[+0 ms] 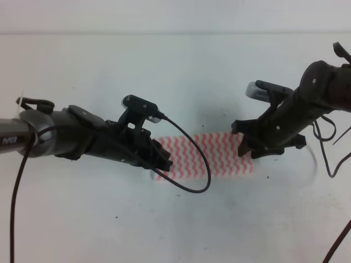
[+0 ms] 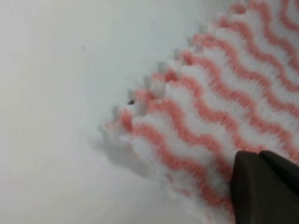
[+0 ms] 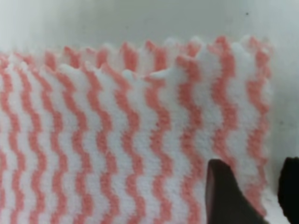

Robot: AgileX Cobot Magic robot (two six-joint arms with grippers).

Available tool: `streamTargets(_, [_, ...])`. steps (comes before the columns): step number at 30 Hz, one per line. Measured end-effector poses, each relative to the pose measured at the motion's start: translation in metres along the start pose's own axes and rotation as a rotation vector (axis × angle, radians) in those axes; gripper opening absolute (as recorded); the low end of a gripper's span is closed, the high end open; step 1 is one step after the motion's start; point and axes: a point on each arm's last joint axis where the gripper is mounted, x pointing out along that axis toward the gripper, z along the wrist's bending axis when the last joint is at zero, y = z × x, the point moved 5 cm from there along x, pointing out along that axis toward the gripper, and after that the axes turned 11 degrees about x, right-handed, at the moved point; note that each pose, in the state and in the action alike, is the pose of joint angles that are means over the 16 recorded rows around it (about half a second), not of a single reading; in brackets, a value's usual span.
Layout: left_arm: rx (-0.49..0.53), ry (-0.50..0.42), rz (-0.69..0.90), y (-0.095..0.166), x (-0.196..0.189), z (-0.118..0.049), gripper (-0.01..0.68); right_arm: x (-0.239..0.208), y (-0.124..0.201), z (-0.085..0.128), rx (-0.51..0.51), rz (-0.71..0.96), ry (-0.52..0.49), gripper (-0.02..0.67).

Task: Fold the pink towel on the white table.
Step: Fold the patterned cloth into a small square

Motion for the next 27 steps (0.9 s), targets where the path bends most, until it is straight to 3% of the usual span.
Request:
streamTargets(16, [0.0, 0.004, -0.001, -0.0003, 0.0, -0.0005, -0.005, 0.0037, 0.0019, 0.0055, -0.011, 0.019, -0.046, 0.228])
streamTargets(27, [0.0, 0.016, -0.001, -0.0004, 0.0, -0.0021, -0.005, 0.0054, 0.0022, 0.0048, -0.013, 0.025, -0.044, 0.097])
